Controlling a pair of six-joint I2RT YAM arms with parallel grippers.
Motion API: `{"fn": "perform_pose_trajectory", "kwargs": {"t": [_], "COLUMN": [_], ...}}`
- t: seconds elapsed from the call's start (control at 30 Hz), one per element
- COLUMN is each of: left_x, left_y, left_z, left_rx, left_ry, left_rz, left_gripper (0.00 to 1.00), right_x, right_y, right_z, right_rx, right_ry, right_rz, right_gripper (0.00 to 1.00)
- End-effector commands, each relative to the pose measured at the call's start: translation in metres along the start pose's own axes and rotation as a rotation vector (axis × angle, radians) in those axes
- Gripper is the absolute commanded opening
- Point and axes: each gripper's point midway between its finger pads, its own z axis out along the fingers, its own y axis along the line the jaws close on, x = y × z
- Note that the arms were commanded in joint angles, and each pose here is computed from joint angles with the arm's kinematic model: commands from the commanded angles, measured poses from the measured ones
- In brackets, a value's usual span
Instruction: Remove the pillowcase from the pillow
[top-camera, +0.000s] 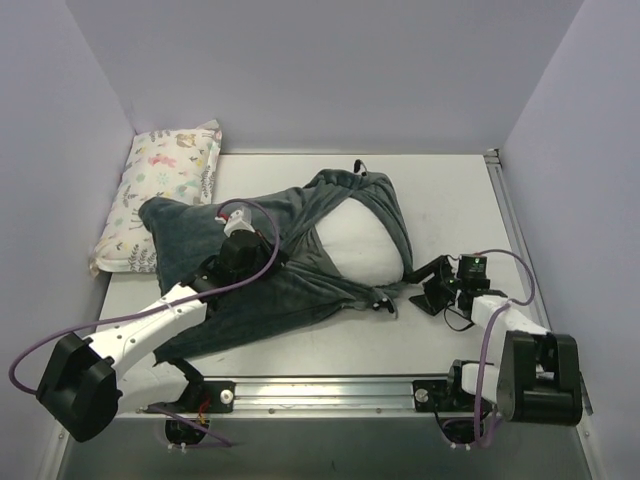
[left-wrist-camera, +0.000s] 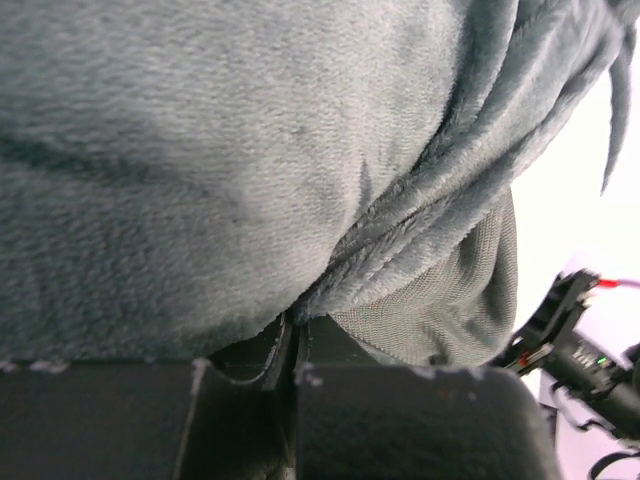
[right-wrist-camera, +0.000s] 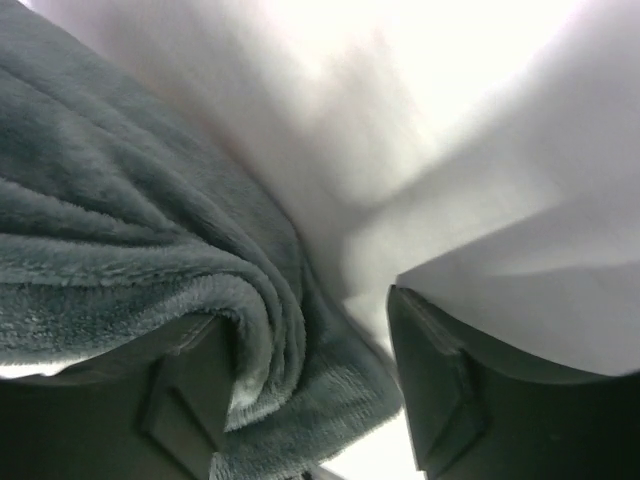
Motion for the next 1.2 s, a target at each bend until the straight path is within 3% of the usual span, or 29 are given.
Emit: {"fn": "perform_pose_trajectory", "kwargs": {"t": [0.0, 0.1, 0.2, 0.23, 0.27, 0.4, 0.43, 0.5, 0.6, 0.67, 0.73, 0.87, 1.17], "left_x": [-0.001, 0.011, 0.021, 0.026, 0.032, 0.046, 0.047, 0.052, 0.048, 0.038, 0.030, 0.013, -0.027], "left_y": [0.081, 0.066, 0.051, 0.050, 0.044, 0.029, 0.026, 0.022, 0.015, 0.002, -0.006, -0.024, -0.068], "left_z": [0.006, 0.010, 0.014, 0.018, 0.019, 0.024, 0.026, 0.026, 0.021, 0.015, 0.008, -0.001, -0.026], "left_rx": [-0.292, -0.263, -0.238, -0.237, -0.217, -0.182, -0.178, -0.168, -0.162, -0.134, -0.116, -0.106, -0.045], "left_ry": [-0.028, -0.011, 0.019, 0.039, 0.067, 0.118, 0.127, 0.151, 0.156, 0.138, 0.128, 0.108, 0.043], "left_rz": [0.153, 0.221, 0.283, 0.296, 0.315, 0.362, 0.369, 0.384, 0.412, 0.422, 0.442, 0.480, 0.530], "left_gripper": [0.00, 0.00, 0.00, 0.00, 0.00, 0.01, 0.01, 0.04, 0.12, 0.24, 0.35, 0.48, 0.61], "right_x": [-0.038, -0.035, -0.028, -0.034, -0.028, -0.017, -0.015, -0.008, -0.005, 0.001, 0.013, 0.036, 0.065], "right_y": [0.005, 0.039, 0.077, 0.095, 0.104, 0.175, 0.184, 0.208, 0.227, 0.238, 0.254, 0.282, 0.304], "right_z": [0.017, 0.021, 0.020, 0.016, 0.016, 0.000, 0.000, -0.008, -0.024, -0.031, -0.040, -0.069, -0.095], "right_rx": [0.025, -0.126, -0.276, -0.351, -0.390, -0.652, -0.680, -0.781, -0.921, -0.986, -1.035, -1.139, -1.103], "right_ry": [-0.128, -0.125, -0.101, -0.125, -0.105, -0.042, -0.030, 0.007, 0.010, 0.056, 0.102, 0.135, 0.113], "right_rz": [-0.036, -0.064, -0.087, -0.096, -0.092, -0.060, -0.053, -0.036, -0.032, -0.006, -0.046, -0.128, -0.309], "right_gripper": [0.63, 0.74, 0.70, 0.55, 0.47, 0.27, 0.15, 0.01, 0.00, 0.00, 0.00, 0.00, 0.00]}}
